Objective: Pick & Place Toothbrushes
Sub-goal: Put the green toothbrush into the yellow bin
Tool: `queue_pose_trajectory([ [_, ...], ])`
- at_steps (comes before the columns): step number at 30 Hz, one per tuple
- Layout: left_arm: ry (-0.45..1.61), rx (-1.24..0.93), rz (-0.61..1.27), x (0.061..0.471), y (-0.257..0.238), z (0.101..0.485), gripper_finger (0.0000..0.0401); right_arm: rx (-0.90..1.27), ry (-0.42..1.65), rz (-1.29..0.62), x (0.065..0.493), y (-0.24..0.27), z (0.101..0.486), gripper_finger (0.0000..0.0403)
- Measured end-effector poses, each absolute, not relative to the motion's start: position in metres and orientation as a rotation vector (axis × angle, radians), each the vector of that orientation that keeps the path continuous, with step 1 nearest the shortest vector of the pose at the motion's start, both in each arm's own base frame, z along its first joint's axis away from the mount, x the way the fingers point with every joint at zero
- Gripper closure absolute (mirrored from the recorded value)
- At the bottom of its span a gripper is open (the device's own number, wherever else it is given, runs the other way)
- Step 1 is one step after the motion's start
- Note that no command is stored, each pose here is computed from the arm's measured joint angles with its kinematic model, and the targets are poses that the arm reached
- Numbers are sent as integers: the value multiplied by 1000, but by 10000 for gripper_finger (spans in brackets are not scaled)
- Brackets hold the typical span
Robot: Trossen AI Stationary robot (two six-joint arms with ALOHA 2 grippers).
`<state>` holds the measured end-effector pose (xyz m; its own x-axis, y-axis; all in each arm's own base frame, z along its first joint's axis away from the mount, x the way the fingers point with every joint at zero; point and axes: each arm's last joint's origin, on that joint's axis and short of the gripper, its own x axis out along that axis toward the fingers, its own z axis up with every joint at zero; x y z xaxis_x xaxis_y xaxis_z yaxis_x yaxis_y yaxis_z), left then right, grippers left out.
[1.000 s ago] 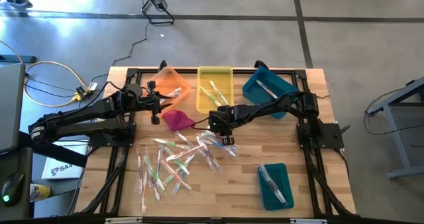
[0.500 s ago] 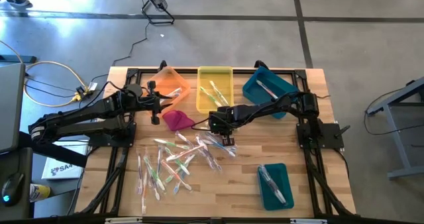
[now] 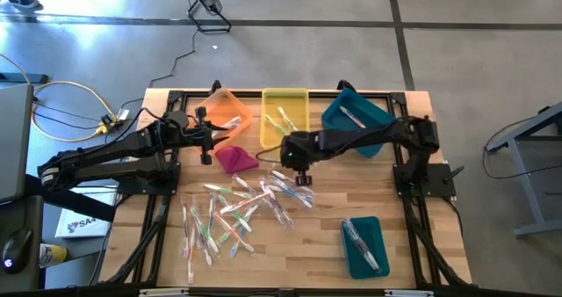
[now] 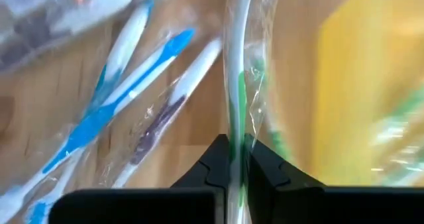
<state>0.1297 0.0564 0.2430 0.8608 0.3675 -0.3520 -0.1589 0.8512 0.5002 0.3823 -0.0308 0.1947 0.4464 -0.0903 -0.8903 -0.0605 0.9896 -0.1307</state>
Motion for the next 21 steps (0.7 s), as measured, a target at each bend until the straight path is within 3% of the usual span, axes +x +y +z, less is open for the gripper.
queue_pose_trajectory([
  [11,330,421,255,137,57,251,293,-148,921,-149,362,-60,255,388],
  [21,174,367,209,172,70,252,293,-176,725,-140,367,-73,275,388],
])
